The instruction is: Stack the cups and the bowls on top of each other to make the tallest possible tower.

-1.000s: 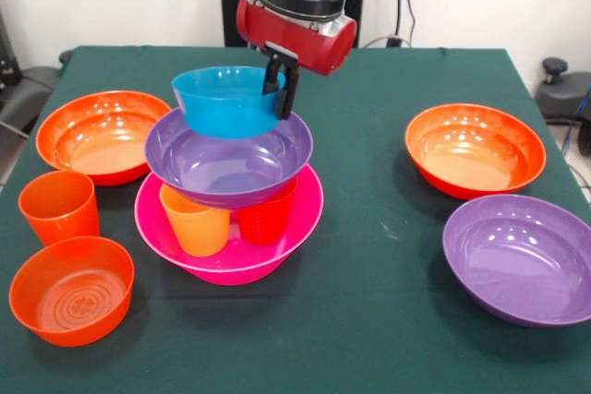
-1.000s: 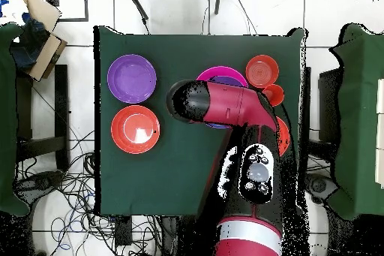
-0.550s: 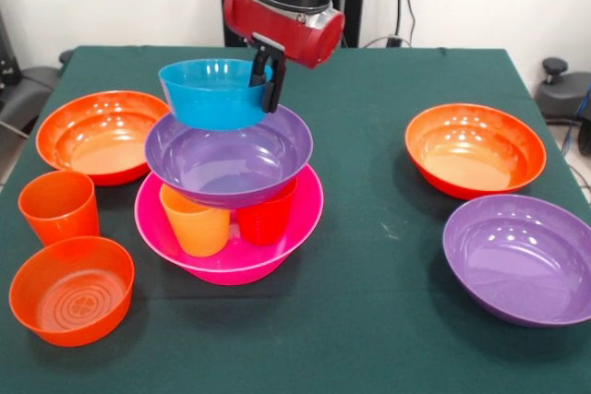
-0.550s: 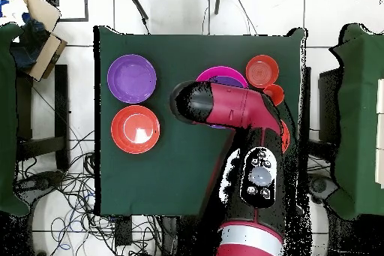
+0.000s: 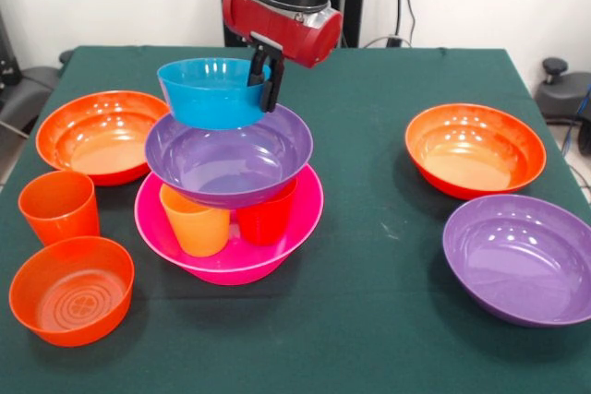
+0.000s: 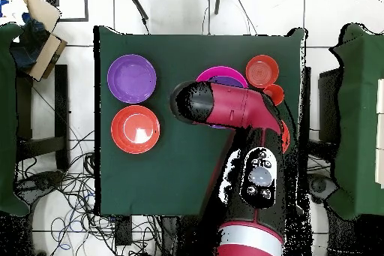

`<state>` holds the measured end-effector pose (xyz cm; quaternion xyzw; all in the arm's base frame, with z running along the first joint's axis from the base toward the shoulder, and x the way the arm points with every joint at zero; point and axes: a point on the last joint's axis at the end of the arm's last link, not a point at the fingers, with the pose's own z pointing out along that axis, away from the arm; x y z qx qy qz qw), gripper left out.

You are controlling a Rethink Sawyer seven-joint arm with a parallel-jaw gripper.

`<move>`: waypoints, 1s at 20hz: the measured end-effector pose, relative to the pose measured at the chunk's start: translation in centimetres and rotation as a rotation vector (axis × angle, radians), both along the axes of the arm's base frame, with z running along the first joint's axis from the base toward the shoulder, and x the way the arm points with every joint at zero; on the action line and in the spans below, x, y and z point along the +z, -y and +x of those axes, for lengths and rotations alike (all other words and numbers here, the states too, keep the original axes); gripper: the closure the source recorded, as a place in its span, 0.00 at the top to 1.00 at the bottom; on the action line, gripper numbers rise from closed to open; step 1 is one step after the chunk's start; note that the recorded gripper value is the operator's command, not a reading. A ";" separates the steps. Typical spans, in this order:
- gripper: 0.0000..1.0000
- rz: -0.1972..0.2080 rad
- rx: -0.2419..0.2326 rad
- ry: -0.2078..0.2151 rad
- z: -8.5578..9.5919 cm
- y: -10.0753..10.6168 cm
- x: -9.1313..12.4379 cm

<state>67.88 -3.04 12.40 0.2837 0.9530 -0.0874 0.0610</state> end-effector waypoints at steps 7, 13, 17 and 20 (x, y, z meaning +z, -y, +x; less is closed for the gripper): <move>0.00 0.004 -0.005 0.001 0.1 0.3 -0.1; 0.00 0.010 -0.009 0.001 0.1 0.5 -0.1; 0.00 0.013 -0.012 0.002 0.2 0.6 -0.2; 0.00 0.016 -0.014 0.003 0.2 0.7 -0.2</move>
